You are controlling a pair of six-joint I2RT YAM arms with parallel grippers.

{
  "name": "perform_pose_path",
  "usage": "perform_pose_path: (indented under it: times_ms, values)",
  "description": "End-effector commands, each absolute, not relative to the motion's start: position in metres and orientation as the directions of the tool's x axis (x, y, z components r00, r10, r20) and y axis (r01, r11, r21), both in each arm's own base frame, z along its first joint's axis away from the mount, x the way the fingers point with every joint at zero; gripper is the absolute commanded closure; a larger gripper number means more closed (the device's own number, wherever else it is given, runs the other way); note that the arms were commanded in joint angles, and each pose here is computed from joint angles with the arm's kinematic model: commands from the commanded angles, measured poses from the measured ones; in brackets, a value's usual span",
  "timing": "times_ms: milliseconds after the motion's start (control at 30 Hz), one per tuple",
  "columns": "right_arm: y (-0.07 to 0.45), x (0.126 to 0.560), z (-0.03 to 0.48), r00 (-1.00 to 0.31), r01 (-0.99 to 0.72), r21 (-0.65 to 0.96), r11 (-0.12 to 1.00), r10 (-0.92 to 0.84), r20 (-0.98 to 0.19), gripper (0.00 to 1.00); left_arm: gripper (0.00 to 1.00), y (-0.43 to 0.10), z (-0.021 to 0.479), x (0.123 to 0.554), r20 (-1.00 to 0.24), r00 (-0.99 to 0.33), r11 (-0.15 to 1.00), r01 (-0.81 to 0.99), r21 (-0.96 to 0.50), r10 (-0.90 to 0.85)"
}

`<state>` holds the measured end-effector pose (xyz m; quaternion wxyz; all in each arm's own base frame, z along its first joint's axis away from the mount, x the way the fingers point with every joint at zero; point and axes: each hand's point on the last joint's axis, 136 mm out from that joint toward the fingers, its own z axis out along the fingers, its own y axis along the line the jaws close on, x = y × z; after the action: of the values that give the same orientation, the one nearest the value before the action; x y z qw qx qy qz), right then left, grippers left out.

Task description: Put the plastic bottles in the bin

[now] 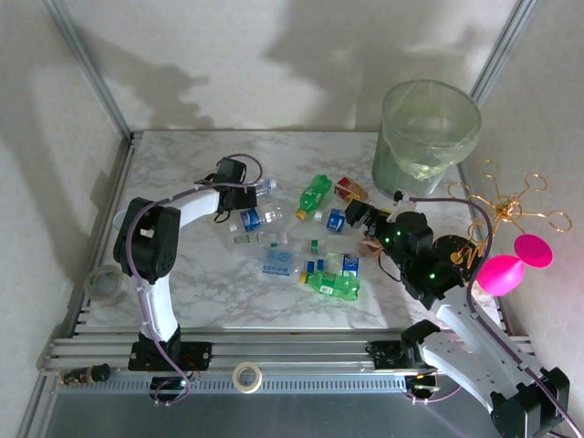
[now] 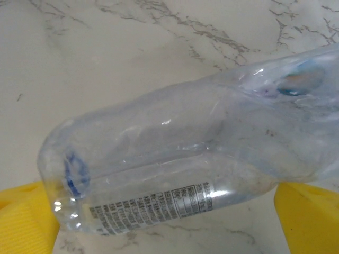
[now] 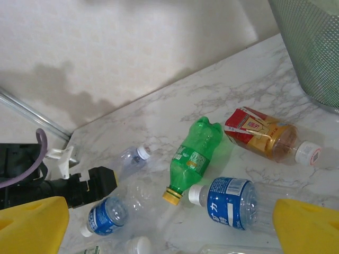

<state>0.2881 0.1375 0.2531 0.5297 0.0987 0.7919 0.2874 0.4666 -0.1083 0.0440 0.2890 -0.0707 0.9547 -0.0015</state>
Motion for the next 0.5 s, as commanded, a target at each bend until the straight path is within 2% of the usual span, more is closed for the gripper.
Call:
perform_pose_path:
  times_ms: [0,300,467]
  values:
    - [0.135,0.29,0.258,-0.383,-0.145,0.553,0.82,0.469,-0.796,0.01,0.0,-0.107,0.047,0.473,-0.536,-0.84,0.993,-0.114,0.016,-0.088]
    - [0.144,0.298,0.251,-0.399,-0.159,0.558,0.815,0.464,-0.791,0.01,0.0,-0.115,0.097,0.487,-0.563,-0.826,0.999,-0.049,0.016,-0.031]
    - [0.148,0.302,0.25,-0.411,-0.163,0.568,0.807,0.468,-0.783,0.01,0.0,-0.126,0.123,0.515,-0.592,-0.803,0.998,0.058,0.034,0.067]
